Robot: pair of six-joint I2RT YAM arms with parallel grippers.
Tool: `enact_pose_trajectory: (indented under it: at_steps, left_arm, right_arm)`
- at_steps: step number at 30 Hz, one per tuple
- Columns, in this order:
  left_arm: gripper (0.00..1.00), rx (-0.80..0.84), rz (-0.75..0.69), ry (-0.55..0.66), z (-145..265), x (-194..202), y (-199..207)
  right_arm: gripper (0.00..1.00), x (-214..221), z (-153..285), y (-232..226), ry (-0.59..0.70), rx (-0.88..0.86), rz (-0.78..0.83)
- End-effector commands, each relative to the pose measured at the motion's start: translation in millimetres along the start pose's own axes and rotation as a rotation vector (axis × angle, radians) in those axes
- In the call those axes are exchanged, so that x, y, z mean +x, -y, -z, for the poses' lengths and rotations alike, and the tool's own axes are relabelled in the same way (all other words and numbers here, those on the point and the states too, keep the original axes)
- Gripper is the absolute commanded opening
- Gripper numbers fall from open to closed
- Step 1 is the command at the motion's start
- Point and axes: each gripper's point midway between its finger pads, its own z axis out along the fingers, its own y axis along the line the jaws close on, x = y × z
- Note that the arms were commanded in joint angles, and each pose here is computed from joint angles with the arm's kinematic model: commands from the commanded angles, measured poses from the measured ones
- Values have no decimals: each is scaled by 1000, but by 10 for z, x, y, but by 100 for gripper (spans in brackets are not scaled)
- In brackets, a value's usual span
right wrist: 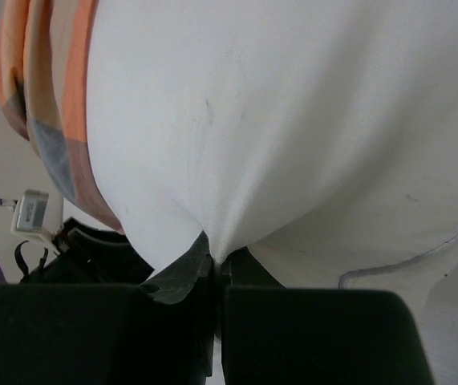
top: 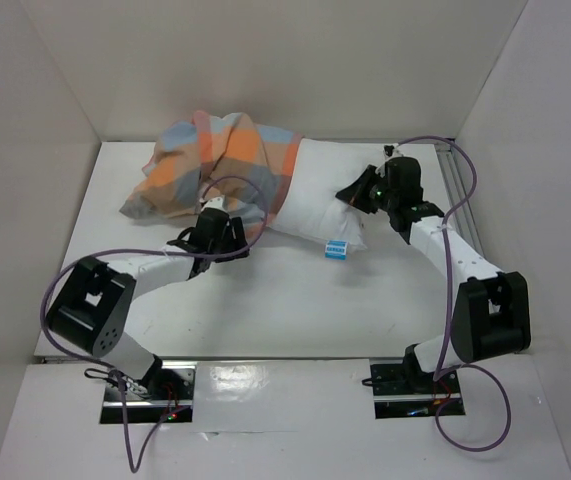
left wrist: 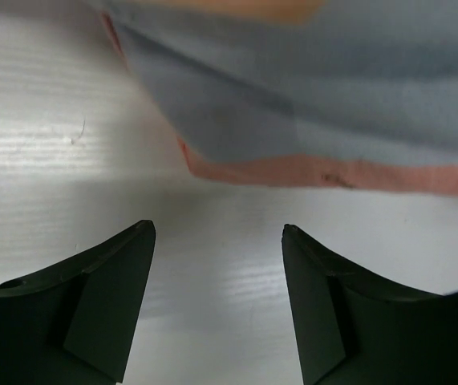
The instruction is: Put the pillow into the pillowcase
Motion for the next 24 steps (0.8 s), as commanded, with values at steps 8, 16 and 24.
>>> enact_pose_trajectory:
  at_steps: [8,16,24]
  left_arm:
    - [68,-61,-3,154,-403,-579,16]
    - [0,-119,3,97,-488,-579,-46]
    - [0,90,2,84,204,-744,494]
  right_arm:
    - [0,-419,59,-389,101,-119,31]
    - [3,-470,105,-363,106,-97,53]
    - [100,-390,356,-30,49,226,290]
